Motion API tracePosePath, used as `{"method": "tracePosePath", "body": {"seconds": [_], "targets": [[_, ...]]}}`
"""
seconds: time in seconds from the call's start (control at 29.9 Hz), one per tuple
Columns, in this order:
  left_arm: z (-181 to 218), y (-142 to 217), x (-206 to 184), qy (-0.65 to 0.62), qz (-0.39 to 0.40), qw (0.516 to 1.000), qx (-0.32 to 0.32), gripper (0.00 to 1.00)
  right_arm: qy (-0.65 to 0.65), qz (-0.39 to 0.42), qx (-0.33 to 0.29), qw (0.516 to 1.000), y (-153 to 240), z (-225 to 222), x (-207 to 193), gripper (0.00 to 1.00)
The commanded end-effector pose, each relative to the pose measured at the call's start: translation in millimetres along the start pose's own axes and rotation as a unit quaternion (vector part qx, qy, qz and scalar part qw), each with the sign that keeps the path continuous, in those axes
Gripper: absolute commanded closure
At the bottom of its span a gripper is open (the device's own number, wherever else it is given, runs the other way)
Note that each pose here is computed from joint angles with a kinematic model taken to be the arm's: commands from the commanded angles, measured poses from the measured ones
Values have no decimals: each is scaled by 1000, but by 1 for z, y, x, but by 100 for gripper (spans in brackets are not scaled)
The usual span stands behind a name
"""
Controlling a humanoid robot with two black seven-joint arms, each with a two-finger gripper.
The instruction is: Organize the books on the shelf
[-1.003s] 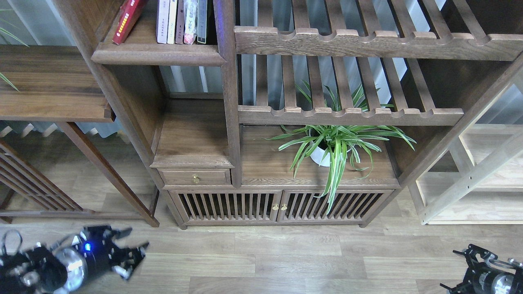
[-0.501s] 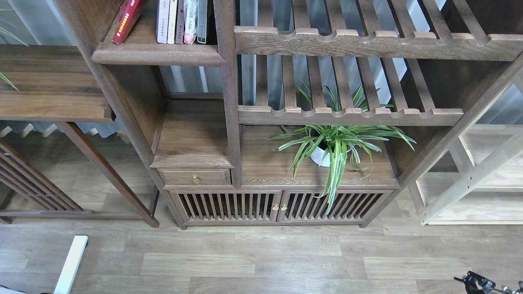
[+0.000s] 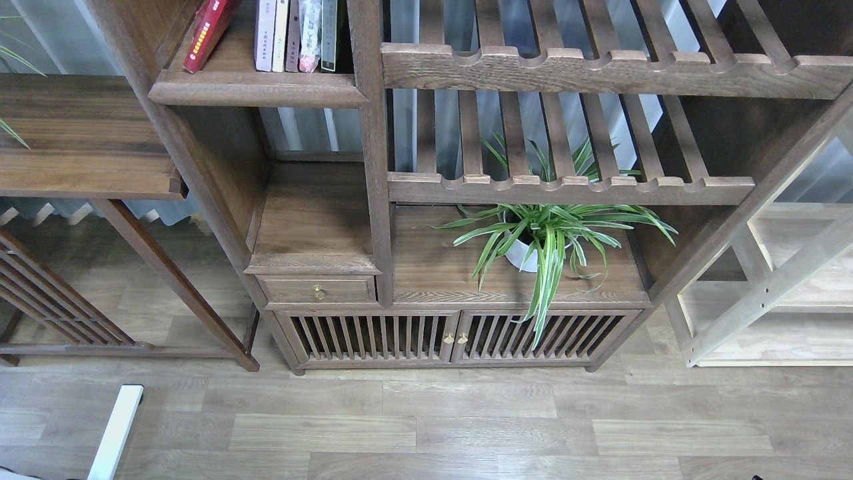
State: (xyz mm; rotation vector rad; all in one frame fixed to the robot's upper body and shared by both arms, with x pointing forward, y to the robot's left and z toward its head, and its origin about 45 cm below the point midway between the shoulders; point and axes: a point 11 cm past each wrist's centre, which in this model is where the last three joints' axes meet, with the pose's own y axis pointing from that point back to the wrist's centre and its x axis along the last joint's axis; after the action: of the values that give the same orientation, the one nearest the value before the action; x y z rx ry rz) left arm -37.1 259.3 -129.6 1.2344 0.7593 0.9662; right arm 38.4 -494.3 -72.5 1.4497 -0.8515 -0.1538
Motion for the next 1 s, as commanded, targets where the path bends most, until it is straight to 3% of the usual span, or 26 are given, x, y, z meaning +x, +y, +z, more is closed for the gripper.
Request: {"method": "tracePosePath", "body": {"seconds": [0.0, 0.27, 0.57, 0.97], "targets": [[-11, -6, 23, 22, 12, 999, 24, 20, -30, 28, -5, 999, -1, -2, 4, 1], [-12, -7, 25, 94, -24, 994, 48, 18, -117, 66, 4, 991, -8, -22, -4, 1], [5, -12, 35, 279, -19, 958, 68, 15, -215, 104, 2, 971, -9, -24, -3, 1], [-6, -10, 51, 375, 14, 922, 93, 16, -272, 77, -49, 958, -7, -18, -37, 6]]}}
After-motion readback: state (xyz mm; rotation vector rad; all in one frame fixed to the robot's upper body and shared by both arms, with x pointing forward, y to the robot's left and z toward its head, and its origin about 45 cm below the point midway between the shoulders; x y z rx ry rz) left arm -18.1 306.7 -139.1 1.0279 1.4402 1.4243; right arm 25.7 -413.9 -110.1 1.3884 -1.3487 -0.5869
